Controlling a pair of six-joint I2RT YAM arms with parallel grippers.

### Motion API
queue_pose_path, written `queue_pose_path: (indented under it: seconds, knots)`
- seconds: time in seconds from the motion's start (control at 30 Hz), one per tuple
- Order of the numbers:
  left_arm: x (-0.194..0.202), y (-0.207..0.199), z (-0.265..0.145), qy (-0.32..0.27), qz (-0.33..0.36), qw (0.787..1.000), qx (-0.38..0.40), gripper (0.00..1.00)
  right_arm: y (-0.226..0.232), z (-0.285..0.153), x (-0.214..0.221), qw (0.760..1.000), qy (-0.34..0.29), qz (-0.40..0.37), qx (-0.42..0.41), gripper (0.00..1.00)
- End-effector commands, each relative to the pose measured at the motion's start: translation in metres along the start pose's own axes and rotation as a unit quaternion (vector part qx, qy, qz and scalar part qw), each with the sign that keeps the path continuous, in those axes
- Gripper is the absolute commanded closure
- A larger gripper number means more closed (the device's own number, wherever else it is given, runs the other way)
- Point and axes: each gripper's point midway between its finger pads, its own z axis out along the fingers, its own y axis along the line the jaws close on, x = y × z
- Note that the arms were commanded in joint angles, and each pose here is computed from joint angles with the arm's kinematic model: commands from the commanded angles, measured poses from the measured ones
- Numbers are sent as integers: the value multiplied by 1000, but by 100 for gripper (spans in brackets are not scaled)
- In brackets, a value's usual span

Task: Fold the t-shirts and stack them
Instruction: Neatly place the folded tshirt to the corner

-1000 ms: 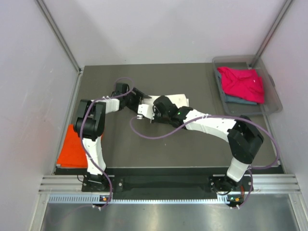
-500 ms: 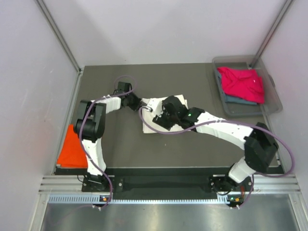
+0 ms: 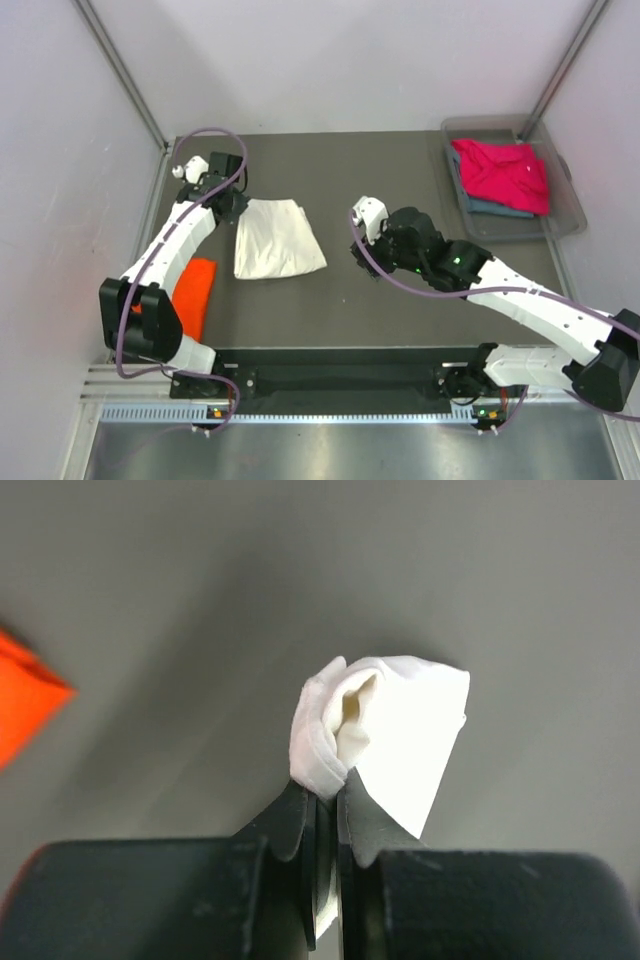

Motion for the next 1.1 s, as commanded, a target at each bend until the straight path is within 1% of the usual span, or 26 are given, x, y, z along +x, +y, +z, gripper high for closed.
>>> queue_pose_path:
  seconds: [0.0, 0.07, 0.1, 0.13, 0.2, 0.23, 0.33, 0.37, 0.57, 0.77, 0.9, 1.07]
  knots:
    - [-42, 19, -22, -76, 29, 995, -51, 100, 8, -7, 2, 999, -9, 30, -23, 40]
    - [-52, 25, -24, -87, 42, 992, -85, 100, 11, -8, 6, 999, -7, 39, -27, 41]
    - [-64, 25, -37, -95, 43, 989, -102, 100, 12, -9, 6, 999, -7, 41, -30, 41]
    - [-75, 31, -37, -115, 47, 984, -130, 100, 14, -10, 7, 998, -7, 43, -33, 41]
    - [-98, 29, -47, -142, 42, 979, -141, 100, 15, -11, 8, 998, -6, 46, -34, 42]
    - [-103, 36, -48, -147, 45, 975, -161, 100, 15, -12, 8, 998, -7, 46, -34, 42]
    - [-125, 50, -52, -157, 20, 971, -179, 100, 13, -16, 8, 998, -5, 46, -31, 43]
    - [-135, 61, -51, -159, 7, 969, -190, 100, 12, -17, 7, 999, -6, 46, -28, 43]
    - [-159, 102, -43, -157, -10, 961, -226, 100, 9, -21, 12, 999, -4, 45, -22, 43]
    - [-173, 123, -58, -174, -23, 953, -247, 100, 12, -16, 14, 999, 1, 46, -27, 44]
    - [-174, 142, -69, -170, -28, 946, -274, 100, 16, -13, 9, 998, 0, 47, -37, 44]
    - [-172, 157, -73, -166, -35, 943, -285, 100, 16, -8, 5, 998, 2, 41, -41, 45]
